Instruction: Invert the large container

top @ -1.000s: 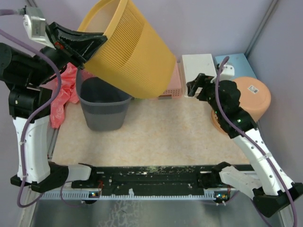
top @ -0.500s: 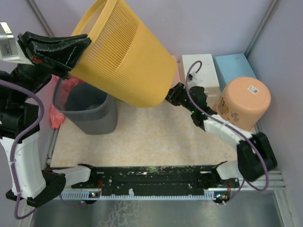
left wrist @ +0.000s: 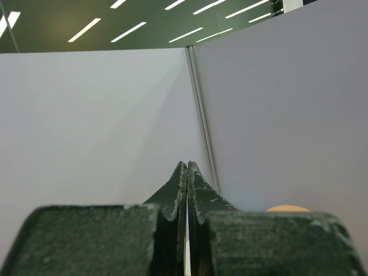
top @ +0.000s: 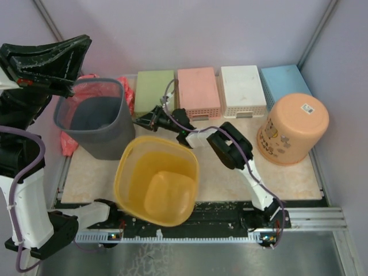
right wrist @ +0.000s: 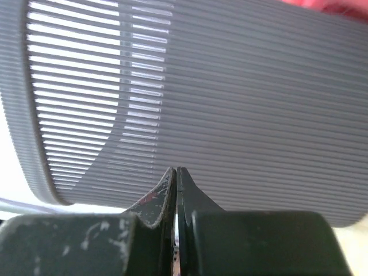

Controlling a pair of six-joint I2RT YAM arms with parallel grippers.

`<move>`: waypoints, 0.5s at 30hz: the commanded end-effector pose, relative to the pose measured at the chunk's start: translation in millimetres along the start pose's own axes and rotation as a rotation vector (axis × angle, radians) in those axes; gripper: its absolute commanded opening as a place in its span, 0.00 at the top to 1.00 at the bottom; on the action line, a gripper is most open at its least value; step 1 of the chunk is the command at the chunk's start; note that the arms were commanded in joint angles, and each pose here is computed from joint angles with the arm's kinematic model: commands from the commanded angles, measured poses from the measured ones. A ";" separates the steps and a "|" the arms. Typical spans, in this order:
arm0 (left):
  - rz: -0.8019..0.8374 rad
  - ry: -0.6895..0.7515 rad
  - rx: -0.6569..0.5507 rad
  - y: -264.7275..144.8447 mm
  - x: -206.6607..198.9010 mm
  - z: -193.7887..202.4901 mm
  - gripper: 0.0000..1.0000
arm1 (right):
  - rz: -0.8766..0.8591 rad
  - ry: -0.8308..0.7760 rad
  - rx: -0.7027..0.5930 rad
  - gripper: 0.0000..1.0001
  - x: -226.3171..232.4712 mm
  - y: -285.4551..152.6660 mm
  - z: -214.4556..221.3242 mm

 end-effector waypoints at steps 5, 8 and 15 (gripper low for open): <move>0.028 -0.074 0.015 2.0 -4.7 23.7 1.00 | -0.140 -0.006 0.095 0.92 48.9 11.3 21.9; 0.081 -0.175 0.093 6.5 -9.7 62.2 1.00 | -0.093 -0.030 -0.003 0.87 44.6 -14.0 -3.4; 0.143 -0.299 0.223 6.5 -17.3 119.2 0.93 | 0.107 -0.194 -0.151 0.67 45.4 -65.6 -43.1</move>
Point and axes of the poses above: each gripper's point midway between its finger pads, its own y axis out along the fingers, its own x axis along the line the jaws close on, z = x × y, the point moved 5 cm from there along -y, back along the fingers, and after that the axes turned 13 degrees about y, right-handed, at the moved point
